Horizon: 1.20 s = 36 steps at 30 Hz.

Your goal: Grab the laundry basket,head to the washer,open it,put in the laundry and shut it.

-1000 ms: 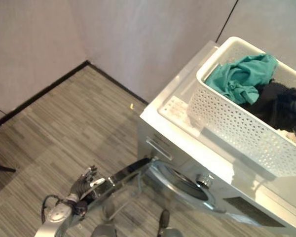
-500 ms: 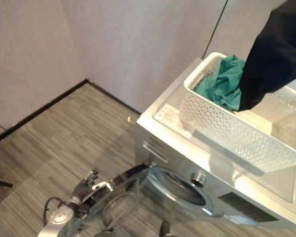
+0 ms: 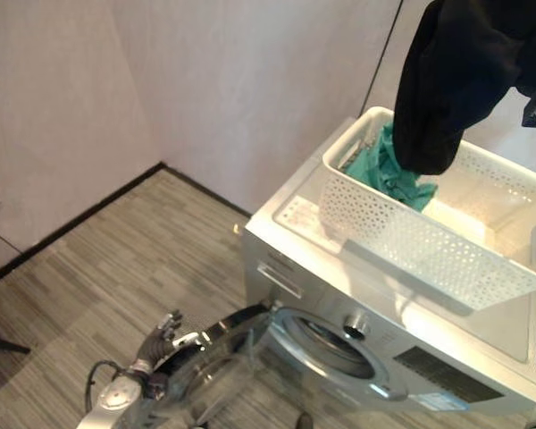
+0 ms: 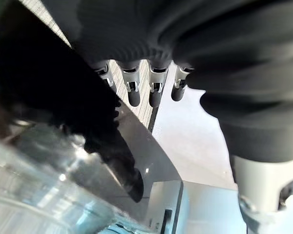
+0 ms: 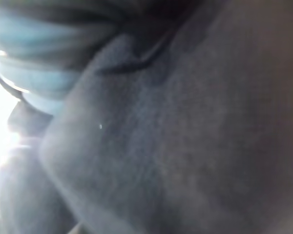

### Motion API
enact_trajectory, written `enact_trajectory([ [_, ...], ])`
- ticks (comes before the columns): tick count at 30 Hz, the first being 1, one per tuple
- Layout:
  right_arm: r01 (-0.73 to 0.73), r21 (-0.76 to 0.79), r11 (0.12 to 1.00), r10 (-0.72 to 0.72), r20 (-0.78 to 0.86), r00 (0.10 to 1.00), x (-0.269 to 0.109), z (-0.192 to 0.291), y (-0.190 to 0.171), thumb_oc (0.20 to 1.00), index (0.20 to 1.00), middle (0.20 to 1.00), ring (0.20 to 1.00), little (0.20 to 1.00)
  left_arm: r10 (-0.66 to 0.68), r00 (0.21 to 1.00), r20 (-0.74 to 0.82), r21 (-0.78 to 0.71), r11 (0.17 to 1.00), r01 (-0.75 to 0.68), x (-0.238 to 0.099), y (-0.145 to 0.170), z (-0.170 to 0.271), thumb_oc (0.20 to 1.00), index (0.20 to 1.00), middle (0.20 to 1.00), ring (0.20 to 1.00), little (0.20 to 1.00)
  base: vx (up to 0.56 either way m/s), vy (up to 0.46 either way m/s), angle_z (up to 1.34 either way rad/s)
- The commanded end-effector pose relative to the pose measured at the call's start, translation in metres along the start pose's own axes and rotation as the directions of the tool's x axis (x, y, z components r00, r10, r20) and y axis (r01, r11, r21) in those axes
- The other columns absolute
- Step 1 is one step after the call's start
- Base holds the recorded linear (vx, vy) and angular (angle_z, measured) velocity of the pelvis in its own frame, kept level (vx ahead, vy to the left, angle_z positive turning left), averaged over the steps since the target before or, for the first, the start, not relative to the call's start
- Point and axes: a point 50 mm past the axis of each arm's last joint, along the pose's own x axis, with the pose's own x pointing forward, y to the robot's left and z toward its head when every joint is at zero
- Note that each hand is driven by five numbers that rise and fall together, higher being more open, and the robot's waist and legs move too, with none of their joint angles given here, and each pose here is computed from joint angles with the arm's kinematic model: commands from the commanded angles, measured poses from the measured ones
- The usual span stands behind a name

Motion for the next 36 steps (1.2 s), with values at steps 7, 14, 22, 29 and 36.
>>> enact_trajectory([
  [7, 0.094, 0.076, 0.993, -0.113, 0.296, 0.948, 0.023, 0.076, -0.008, 0.200, 0.200, 0.200, 0.200, 0.200, -0.117, 0.950, 0.290, 0.156, 0.985, 0.074, 0.031, -0.018, 0.080, 1.000, 1.000, 1.000, 1.000, 1.000, -0.23, 0.017, 0.04],
  [14, 0.147, 0.041, 0.988, -0.152, 0.229, 0.961, 0.016, 0.050, 0.010, 0.200, 0.200, 0.200, 0.200, 0.200, -0.228, 0.930, 0.287, 0.208, 0.963, 0.171, 0.031, -0.048, 0.081, 1.000, 1.000, 1.000, 1.000, 1.000, -0.20, 0.448, -0.05],
  [22, 0.170, -0.023, 0.985, -0.153, 0.327, 0.933, 0.007, 0.067, 0.006, 0.200, 0.200, 0.200, 0.200, 0.200, -0.220, 0.943, 0.251, 0.241, 0.957, 0.159, 0.031, -0.044, 0.073, 1.000, 1.000, 1.000, 1.000, 1.000, -0.20, 0.204, -0.42],
  [29, 0.132, -0.069, 0.989, -0.089, 0.436, 0.895, 0.017, 0.105, 0.016, 0.200, 0.200, 0.200, 0.200, 0.200, -0.108, 0.983, 0.148, 0.194, 0.978, 0.078, 0.016, -0.010, 0.040, 1.000, 1.000, 1.000, 1.000, 1.000, -0.20, -0.093, -0.36],
  [36, 0.100, -0.041, 0.994, -0.063, 0.527, 0.847, 0.023, 0.139, 0.027, 0.200, 0.200, 0.200, 0.200, 0.200, -0.008, 0.995, 0.103, 0.143, 0.990, -0.006, 0.005, 0.014, 0.024, 1.000, 1.000, 1.000, 1.000, 1.000, -0.07, -0.199, -0.73],
])
